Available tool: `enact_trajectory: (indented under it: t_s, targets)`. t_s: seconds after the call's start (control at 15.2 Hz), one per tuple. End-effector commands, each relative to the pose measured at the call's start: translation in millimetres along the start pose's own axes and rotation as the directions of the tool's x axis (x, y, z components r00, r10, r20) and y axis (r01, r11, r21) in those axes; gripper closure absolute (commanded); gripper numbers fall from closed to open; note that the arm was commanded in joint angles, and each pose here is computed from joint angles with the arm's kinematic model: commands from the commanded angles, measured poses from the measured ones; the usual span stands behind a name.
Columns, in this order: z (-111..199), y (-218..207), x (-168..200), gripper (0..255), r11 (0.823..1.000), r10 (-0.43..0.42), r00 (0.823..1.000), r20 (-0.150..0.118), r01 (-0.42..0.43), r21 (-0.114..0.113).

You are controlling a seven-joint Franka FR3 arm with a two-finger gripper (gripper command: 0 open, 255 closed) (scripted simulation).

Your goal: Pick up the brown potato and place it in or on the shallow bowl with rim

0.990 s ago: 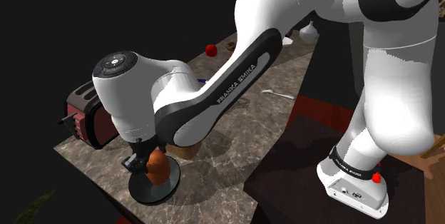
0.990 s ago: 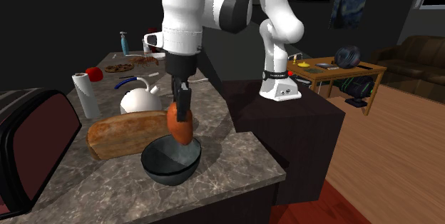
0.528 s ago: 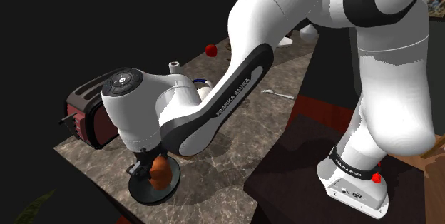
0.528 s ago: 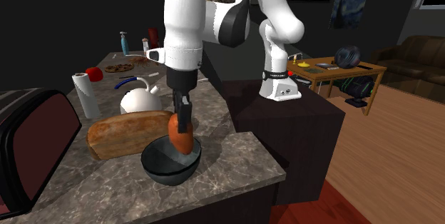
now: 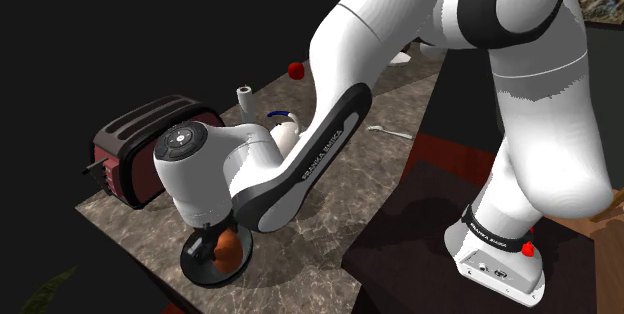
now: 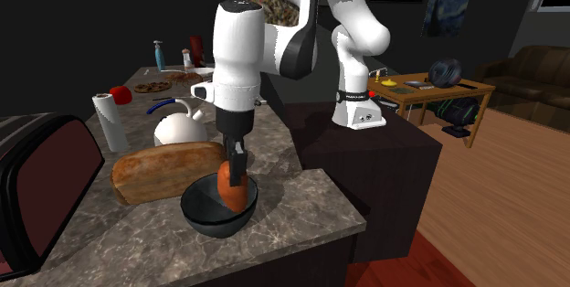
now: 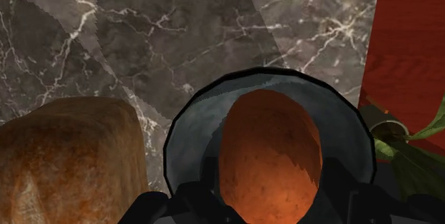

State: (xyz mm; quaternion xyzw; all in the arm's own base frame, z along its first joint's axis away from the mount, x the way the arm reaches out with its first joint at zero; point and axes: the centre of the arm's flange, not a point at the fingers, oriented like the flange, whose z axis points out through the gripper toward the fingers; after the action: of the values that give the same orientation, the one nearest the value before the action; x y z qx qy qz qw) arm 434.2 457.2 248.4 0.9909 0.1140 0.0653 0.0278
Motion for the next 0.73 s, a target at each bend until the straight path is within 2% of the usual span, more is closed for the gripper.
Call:
enact_trajectory:
  t_s: [0.0, 0.33, 0.4, 0.66]
  targets:
    - [1.0, -0.2, -0.2, 255, 1.0, 0.0, 1.0, -0.001, 0.0, 0.0]
    - [1.0, -0.2, -0.2, 255, 1.0, 0.0, 1.0, -0.001, 0.0, 0.0]
    - [1.0, -0.2, -0.2, 0, 1.0, 0.0, 1.0, -0.001, 0.0, 0.0]
    - [1.0, -0.2, -0.1, 0, 1.0, 0.0, 1.0, -0.001, 0.0, 0.0]
